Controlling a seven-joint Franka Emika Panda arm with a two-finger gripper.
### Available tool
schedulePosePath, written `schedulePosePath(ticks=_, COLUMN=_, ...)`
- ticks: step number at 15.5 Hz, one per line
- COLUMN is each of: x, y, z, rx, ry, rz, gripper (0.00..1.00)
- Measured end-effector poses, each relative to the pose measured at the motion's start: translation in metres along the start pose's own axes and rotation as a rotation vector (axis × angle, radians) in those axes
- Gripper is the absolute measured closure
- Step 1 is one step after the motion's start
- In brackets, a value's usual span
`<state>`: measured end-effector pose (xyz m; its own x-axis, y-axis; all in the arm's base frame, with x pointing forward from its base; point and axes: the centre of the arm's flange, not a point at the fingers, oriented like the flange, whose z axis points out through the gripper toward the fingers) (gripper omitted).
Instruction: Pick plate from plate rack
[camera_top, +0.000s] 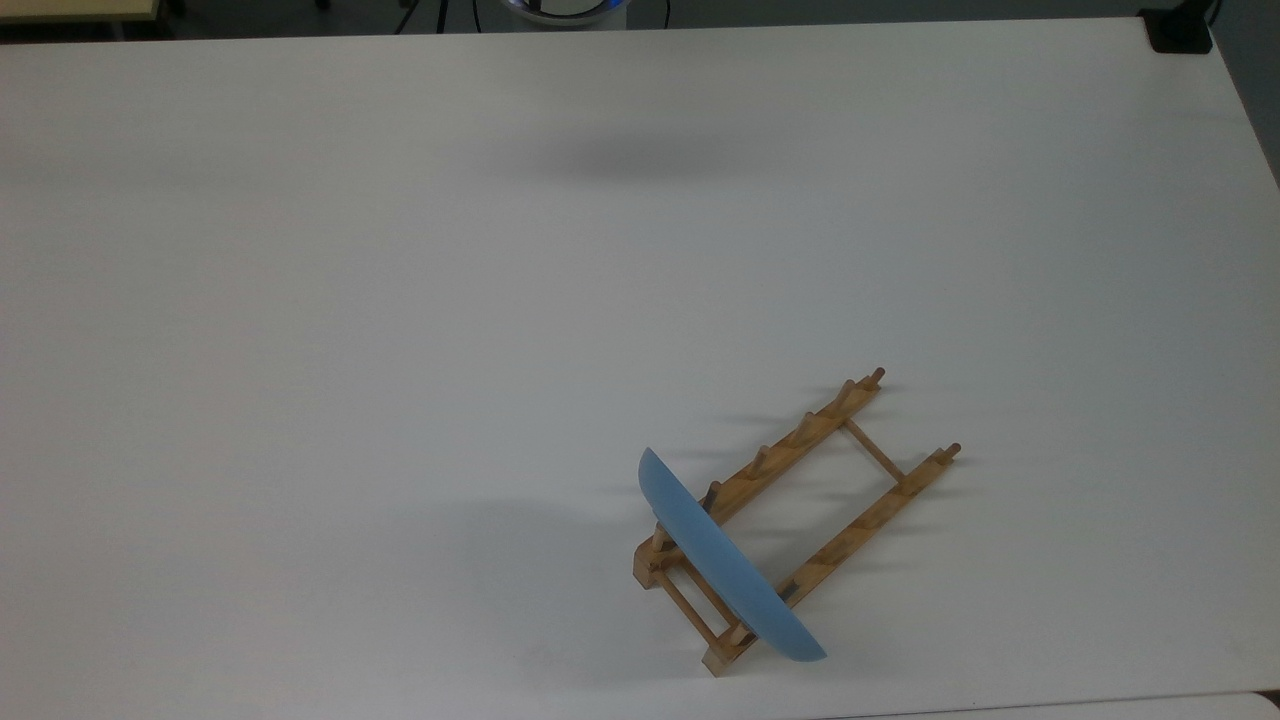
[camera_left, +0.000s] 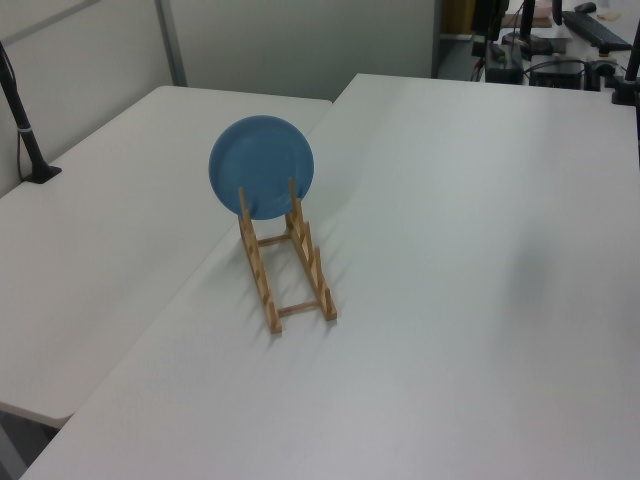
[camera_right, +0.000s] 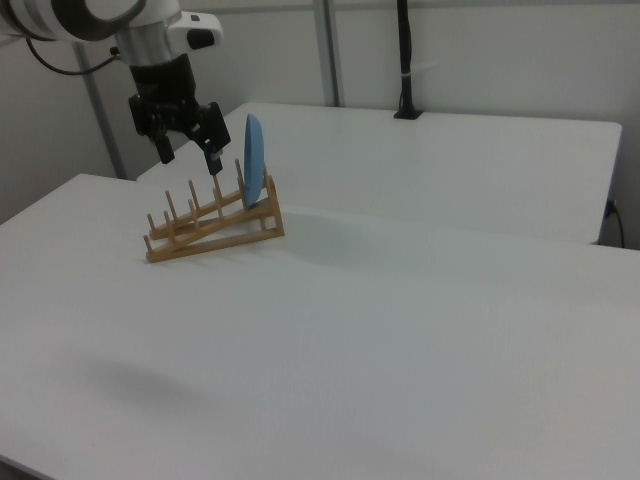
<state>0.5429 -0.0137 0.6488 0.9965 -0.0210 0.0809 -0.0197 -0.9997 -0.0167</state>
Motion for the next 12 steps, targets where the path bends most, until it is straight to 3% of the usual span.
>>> schedulePosePath(ticks=12, x=0.003, y=-0.010, z=0.007, rx=0.003, ry=-0.012, rz=-0.019, gripper=0.00)
